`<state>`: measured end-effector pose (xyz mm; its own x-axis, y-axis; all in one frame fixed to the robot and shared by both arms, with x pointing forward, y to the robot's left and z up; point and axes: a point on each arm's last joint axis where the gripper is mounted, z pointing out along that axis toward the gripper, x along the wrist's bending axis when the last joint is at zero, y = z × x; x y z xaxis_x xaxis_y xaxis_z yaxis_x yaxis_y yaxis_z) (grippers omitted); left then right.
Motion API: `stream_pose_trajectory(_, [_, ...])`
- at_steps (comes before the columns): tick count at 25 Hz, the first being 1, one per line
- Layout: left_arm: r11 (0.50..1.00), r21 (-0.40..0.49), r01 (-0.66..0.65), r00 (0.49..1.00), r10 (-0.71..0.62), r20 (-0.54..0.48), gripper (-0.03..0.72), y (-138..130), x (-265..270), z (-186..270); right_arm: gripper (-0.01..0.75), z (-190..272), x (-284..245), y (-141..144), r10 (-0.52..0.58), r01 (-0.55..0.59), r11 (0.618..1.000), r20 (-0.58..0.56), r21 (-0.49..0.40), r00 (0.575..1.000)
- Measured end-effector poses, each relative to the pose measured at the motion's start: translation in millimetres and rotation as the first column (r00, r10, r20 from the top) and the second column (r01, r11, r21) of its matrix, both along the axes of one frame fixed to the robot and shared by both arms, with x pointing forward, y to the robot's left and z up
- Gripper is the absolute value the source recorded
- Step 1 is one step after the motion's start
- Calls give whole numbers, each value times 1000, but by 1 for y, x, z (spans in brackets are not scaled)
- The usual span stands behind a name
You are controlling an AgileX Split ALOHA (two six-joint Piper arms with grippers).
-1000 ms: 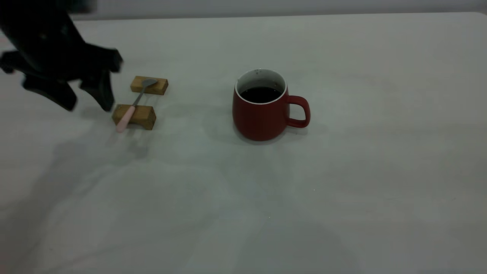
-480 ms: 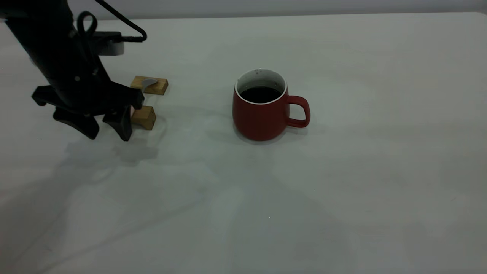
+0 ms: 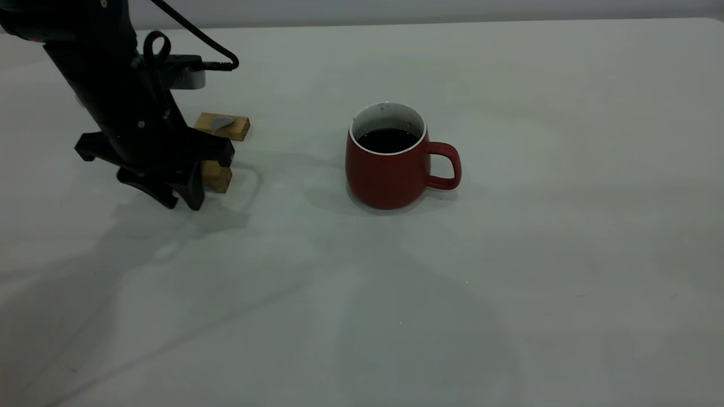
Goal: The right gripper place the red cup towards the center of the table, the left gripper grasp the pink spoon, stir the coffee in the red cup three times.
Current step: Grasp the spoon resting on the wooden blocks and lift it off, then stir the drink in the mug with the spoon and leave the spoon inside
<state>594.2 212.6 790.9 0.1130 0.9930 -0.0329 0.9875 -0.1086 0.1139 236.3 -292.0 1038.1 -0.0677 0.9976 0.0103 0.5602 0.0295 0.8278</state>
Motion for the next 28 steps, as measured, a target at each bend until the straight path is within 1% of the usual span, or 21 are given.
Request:
stream_pose_trajectory(1, [1000, -1, -1, 1000, 1, -1, 177, 0, 0, 0, 588, 0, 0, 0, 0, 0, 1000, 0, 0, 1000])
stream_pose_trajectory(2, [1000, -2, -3, 1000, 3, -2, 162, 0, 0, 0, 588, 0, 0, 0, 0, 0, 1000, 0, 0, 1000])
stream_pose_trajectory(6, [1000, -1, -3, 1000, 3, -25, 166, -2, 4, 13, 588, 0, 0, 0, 0, 0, 1000, 0, 0, 1000])
stream_pose_trajectory(8, [1000, -8, -19, 999, 18, -31, 166, -4, 12, 36, 588, 0, 0, 0, 0, 0, 1000, 0, 0, 1000])
stream_pose_trajectory(10, [996, -32, -89, 995, 87, -52, 166, -8, 19, 63, 588, 0, 0, 0, 0, 0, 1000, 0, 0, 1000])
stream_pose_trajectory(12, [980, -86, -179, 982, 172, -80, 166, -15, 26, 93, 588, 0, 0, 0, 0, 0, 1000, 0, 0, 1000])
stream_pose_trajectory(14, [956, -159, -246, 965, 227, -133, 166, -23, 29, 118, 588, 0, 0, 0, 0, 0, 1000, 0, 0, 1000])
stream_pose_trajectory(16, [920, -238, -311, 942, 264, -209, 166, -33, 30, 135, 588, 0, 0, 0, 0, 0, 1000, 0, 0, 1000])
stream_pose_trajectory(18, [846, -321, -426, 888, 323, -327, 166, -45, 29, 148, 588, 0, 0, 0, 0, 0, 1000, 0, 0, 1000])
stream_pose_trajectory(20, [738, -370, -565, 801, 382, -462, 166, -57, 27, 156, 588, 0, 0, 0, 0, 0, 1000, 0, 0, 1000])
stream_pose_trajectory(22, [606, -385, -696, 686, 403, -606, 166, -68, 26, 165, 588, 0, 0, 0, 0, 0, 1000, 0, 0, 1000])
stream_pose_trajectory(23, [526, -392, -755, 622, 386, -681, 166, -74, 26, 171, 588, 0, 0, 0, 0, 0, 1000, 0, 0, 1000])
stream_pose_trajectory(24, [457, -393, -798, 570, 361, -738, 166, -79, 26, 177, 588, 0, 0, 0, 0, 0, 1000, 0, 0, 1000])
stream_pose_trajectory(25, [403, -394, -826, 533, 333, -778, 166, -83, 27, 181, 588, 0, 0, 0, 0, 0, 1000, 0, 0, 1000])
stream_pose_trajectory(27, [303, -397, -866, 478, 272, -835, 166, -89, 30, 191, 588, 0, 0, 0, 0, 0, 1000, 0, 0, 1000])
stream_pose_trajectory(28, [266, -397, -878, 460, 246, -853, 166, -91, 31, 194, 588, 0, 0, 0, 0, 0, 1000, 0, 0, 1000])
